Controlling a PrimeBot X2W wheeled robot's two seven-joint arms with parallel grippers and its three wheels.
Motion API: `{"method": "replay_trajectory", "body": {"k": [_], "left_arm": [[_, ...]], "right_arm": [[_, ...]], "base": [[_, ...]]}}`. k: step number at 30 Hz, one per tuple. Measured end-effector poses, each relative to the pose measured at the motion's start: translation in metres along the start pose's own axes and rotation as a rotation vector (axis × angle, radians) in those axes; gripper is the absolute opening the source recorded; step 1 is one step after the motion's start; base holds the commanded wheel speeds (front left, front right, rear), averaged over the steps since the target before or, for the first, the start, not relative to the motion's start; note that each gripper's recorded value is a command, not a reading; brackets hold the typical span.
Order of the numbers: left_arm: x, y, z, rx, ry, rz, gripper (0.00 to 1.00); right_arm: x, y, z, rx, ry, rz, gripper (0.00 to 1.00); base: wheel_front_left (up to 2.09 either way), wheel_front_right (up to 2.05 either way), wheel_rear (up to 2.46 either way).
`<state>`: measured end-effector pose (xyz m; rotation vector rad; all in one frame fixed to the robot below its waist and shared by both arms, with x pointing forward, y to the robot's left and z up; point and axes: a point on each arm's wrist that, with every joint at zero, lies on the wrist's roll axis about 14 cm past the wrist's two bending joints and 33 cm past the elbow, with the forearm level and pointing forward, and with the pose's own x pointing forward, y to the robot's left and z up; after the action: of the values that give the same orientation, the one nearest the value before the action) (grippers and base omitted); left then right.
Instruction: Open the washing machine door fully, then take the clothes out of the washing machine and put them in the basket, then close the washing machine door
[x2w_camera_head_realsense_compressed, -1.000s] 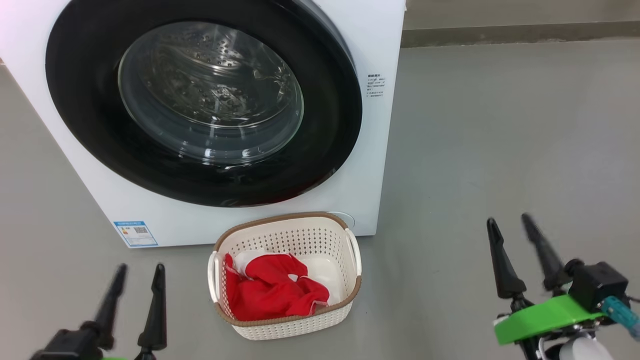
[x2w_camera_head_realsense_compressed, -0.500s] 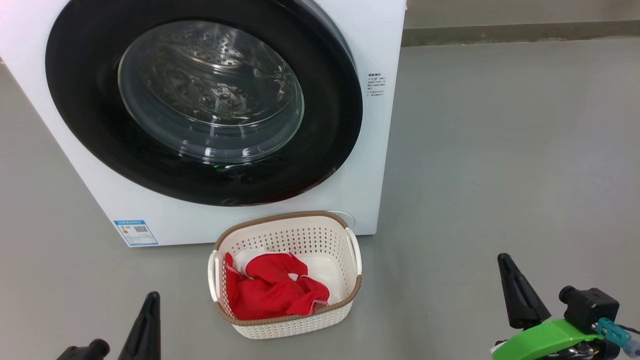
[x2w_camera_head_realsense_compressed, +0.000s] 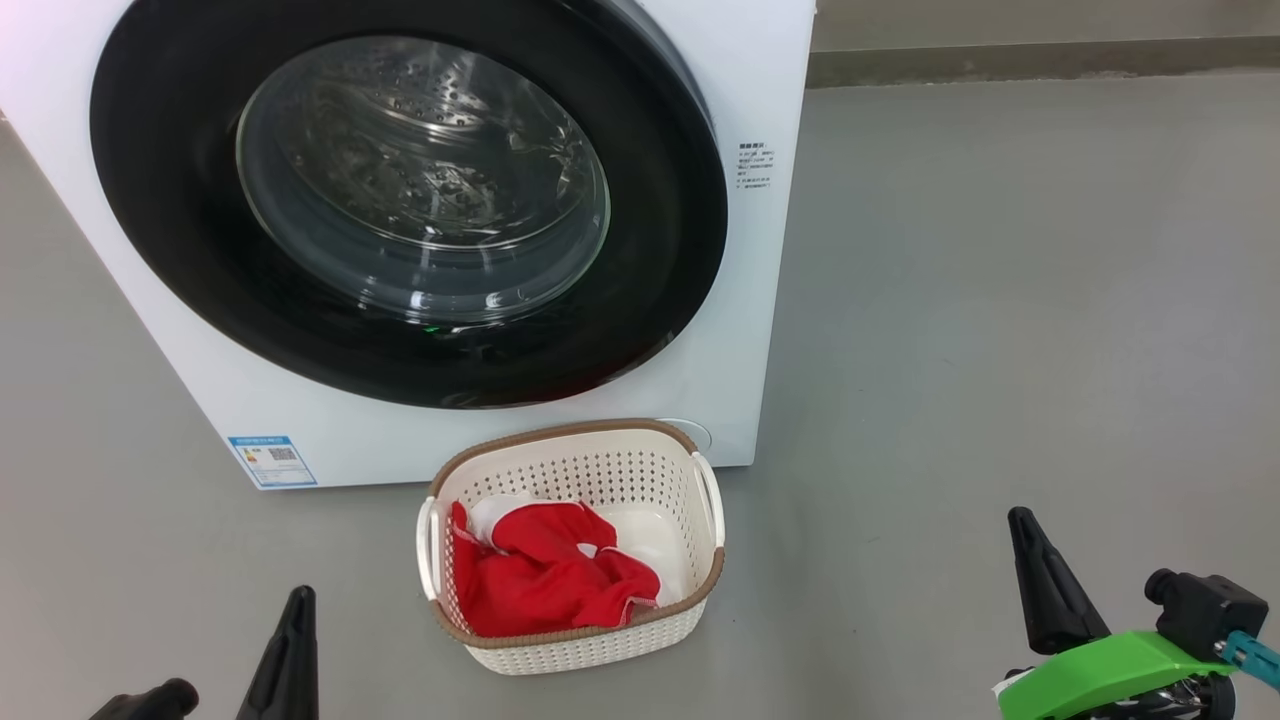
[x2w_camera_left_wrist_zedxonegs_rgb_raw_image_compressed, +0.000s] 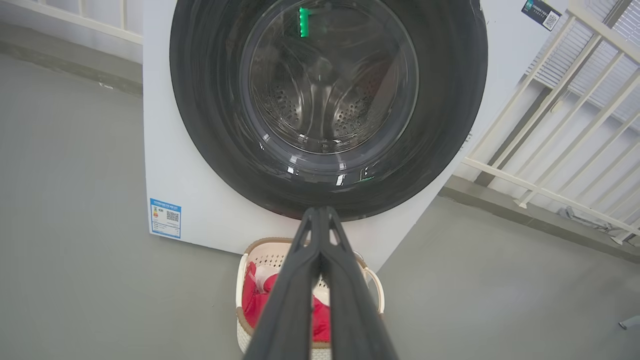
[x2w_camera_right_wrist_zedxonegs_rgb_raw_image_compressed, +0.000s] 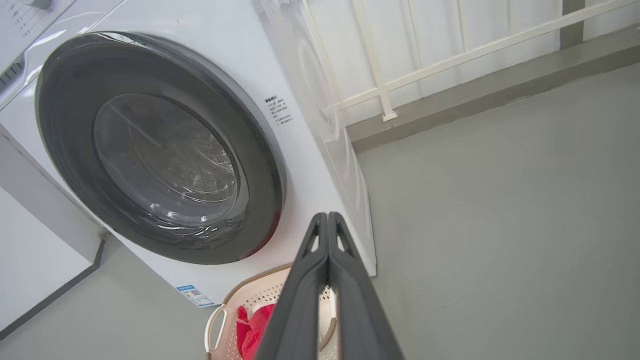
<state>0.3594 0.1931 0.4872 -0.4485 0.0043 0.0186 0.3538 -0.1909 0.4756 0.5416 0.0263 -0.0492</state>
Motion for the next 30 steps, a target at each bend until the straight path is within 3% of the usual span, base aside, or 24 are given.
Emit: {"method": "replay_trajectory", "body": {"k": [30], "left_arm": [[0.0053, 0.0041, -0.0045, -0.321, 0.033, 0.045, 0.00]], "right_arm": [[0.0037, -0.0099, -0.0019, 0.293, 0.028, -0.055, 0.00]], "base": [[0.00, 0.00, 0.00]]}}
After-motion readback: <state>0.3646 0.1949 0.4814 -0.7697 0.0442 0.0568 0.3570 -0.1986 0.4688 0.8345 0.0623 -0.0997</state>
